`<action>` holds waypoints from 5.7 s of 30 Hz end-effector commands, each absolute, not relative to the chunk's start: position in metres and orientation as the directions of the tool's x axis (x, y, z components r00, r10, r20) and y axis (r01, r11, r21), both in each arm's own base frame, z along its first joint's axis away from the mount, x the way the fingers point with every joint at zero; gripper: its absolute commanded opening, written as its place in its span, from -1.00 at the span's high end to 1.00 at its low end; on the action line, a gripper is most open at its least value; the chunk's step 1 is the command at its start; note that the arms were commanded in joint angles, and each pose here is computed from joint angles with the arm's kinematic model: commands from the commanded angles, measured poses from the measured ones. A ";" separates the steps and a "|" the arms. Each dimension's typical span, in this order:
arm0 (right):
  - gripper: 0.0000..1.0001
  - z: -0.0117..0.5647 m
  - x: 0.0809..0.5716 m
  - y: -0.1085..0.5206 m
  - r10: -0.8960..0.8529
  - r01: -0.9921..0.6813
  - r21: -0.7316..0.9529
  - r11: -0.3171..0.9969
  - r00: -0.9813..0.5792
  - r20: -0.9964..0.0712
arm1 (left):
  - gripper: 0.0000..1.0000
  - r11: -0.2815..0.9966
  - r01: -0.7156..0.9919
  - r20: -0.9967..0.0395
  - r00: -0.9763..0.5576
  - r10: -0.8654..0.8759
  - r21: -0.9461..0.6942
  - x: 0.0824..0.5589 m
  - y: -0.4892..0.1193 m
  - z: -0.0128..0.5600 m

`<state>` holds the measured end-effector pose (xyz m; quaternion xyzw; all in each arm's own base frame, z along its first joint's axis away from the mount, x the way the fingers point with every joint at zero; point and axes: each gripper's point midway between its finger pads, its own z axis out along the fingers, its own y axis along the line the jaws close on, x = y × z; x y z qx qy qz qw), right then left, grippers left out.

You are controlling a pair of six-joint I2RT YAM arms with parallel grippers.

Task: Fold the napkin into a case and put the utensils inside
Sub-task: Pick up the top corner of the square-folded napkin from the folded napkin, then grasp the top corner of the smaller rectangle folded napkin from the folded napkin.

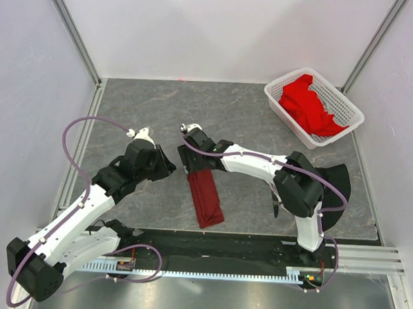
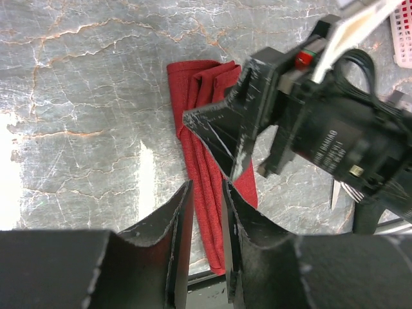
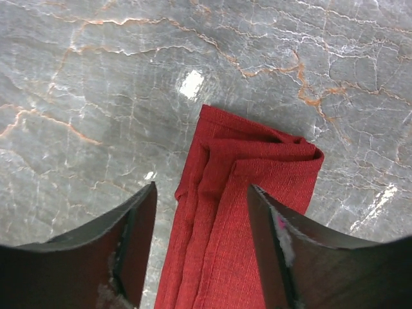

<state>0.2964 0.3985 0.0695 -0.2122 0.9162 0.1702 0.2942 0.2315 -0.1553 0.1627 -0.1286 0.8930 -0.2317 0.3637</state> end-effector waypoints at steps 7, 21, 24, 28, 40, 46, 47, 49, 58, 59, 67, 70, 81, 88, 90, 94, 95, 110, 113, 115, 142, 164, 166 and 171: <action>-0.17 0.073 0.316 0.408 -0.267 -0.464 0.158 0.872 -0.720 -0.640 | 0.38 0.850 -0.055 -0.584 -0.703 -0.406 -0.524 0.232 -0.157 0.164; -0.01 0.059 0.323 0.412 -0.253 -0.432 0.145 0.890 -0.732 -0.632 | 0.37 0.851 -0.038 -0.598 -0.695 -0.399 -0.524 0.229 -0.155 0.166; 0.09 0.054 0.325 0.412 -0.251 -0.424 0.139 0.895 -0.737 -0.628 | 0.37 0.850 -0.035 -0.596 -0.697 -0.398 -0.526 0.228 -0.155 0.165; 0.25 0.047 0.327 0.409 -0.250 -0.411 0.125 0.903 -0.740 -0.624 | 0.36 0.848 -0.034 -0.587 -0.707 -0.394 -0.529 0.224 -0.156 0.161; 0.92 0.061 0.328 0.408 -0.229 -0.402 0.135 0.906 -0.732 -0.642 | 0.36 0.857 -0.021 -0.567 -0.742 -0.358 -0.515 0.223 -0.161 0.152; 1.00 0.090 0.322 0.390 -0.205 -0.412 0.184 0.892 -0.732 -0.649 | 0.39 0.870 0.001 -0.494 -0.824 -0.278 -0.493 0.232 -0.183 0.130; 1.00 0.093 0.319 0.391 -0.203 -0.423 0.207 0.882 -0.739 -0.642 | 0.43 0.872 0.004 -0.486 -0.831 -0.269 -0.490 0.235 -0.185 0.126; 1.00 0.099 0.318 0.384 -0.191 -0.421 0.232 0.877 -0.748 -0.636 | 0.46 0.873 0.010 -0.486 -0.834 -0.261 -0.487 0.240 -0.190 0.123; 1.00 0.098 0.310 0.366 -0.129 -0.390 0.366 0.845 -0.813 -0.568 | 0.41 0.896 0.038 -0.556 -0.796 -0.241 -0.442 0.274 -0.198 0.124; 1.00 0.098 0.310 0.366 -0.128 -0.390 0.372 0.842 -0.814 -0.566 | 0.41 0.900 0.042 -0.553 -0.801 -0.230 -0.434 0.276 -0.200 0.121; 1.00 0.094 0.305 0.372 -0.115 -0.379 0.416 0.827 -0.838 -0.534 | 0.41 0.957 0.078 -0.576 -0.811 -0.101 -0.278 0.291 -0.211 0.094; 1.00 0.093 0.305 0.371 -0.111 -0.372 0.418 0.829 -0.841 -0.530 | 0.42 0.972 0.101 -0.587 -0.808 -0.045 -0.213 0.292 -0.216 0.084; 1.00 0.091 0.305 0.369 -0.097 -0.358 0.443 0.822 -0.854 -0.511 | 0.49 0.993 0.104 -0.613 -0.788 0.050 -0.052 0.296 -0.216 0.064; 1.00 0.091 0.305 0.369 -0.092 -0.356 0.453 0.817 -0.857 -0.508 | 0.45 0.994 0.103 -0.599 -0.799 0.059 -0.039 0.297 -0.217 0.054; 1.00 0.090 0.304 0.371 -0.093 -0.358 0.457 0.814 -0.857 -0.506 | 0.45 0.994 0.104 -0.600 -0.798 0.058 -0.042 0.297 -0.218 0.053; 1.00 0.089 0.302 0.372 -0.095 -0.360 0.465 0.809 -0.860 -0.501 | 0.40 0.994 0.101 -0.597 -0.800 0.061 -0.033 0.299 -0.217 0.049; 1.00 0.089 0.303 0.372 -0.092 -0.357 0.465 0.810 -0.861 -0.501 | 0.39 0.994 0.103 -0.596 -0.800 0.063 -0.033 0.299 -0.218 0.049; 1.00 0.085 0.300 0.372 -0.096 -0.357 0.471 0.807 -0.866 -0.491 | 0.77 0.991 0.081 -0.628 -0.778 -0.002 -0.103 0.299 -0.222 0.063; 1.00 0.083 0.298 0.372 -0.098 -0.353 0.475 0.806 -0.871 -0.481 | 0.82 0.987 0.081 -0.638 -0.769 -0.024 -0.135 0.300 -0.223 0.071; 1.00 0.083 0.296 0.373 -0.099 -0.354 0.486 0.799 -0.874 -0.475 | 0.85 0.983 0.084 -0.631 -0.775 -0.038 -0.162 0.298 -0.224 0.073; 1.00 0.046 0.286 0.397 -0.068 -0.282 0.558 0.781 -0.925 -0.373 | 0.96 0.967 0.078 -0.586 -0.806 -0.083 -0.243 0.295 -0.228 0.068; 1.00 0.083 0.334 0.402 0.438 0.059 0.847 0.529 -0.873 -0.213 | 0.96 0.972 0.040 -0.585 -0.804 -0.105 -0.230 0.297 -0.214 0.068; 1.00 0.081 0.333 0.402 0.453 0.075 0.853 0.516 -0.869 -0.198 | 0.96 0.972 0.039 -0.584 -0.805 -0.107 -0.232 0.300 -0.213 0.071; 1.00 0.073 0.324 0.405 0.468 0.085 0.865 0.495 -0.864 -0.183 | 0.96 0.964 0.034 -0.576 -0.808 -0.128 -0.264 0.308 -0.213 0.081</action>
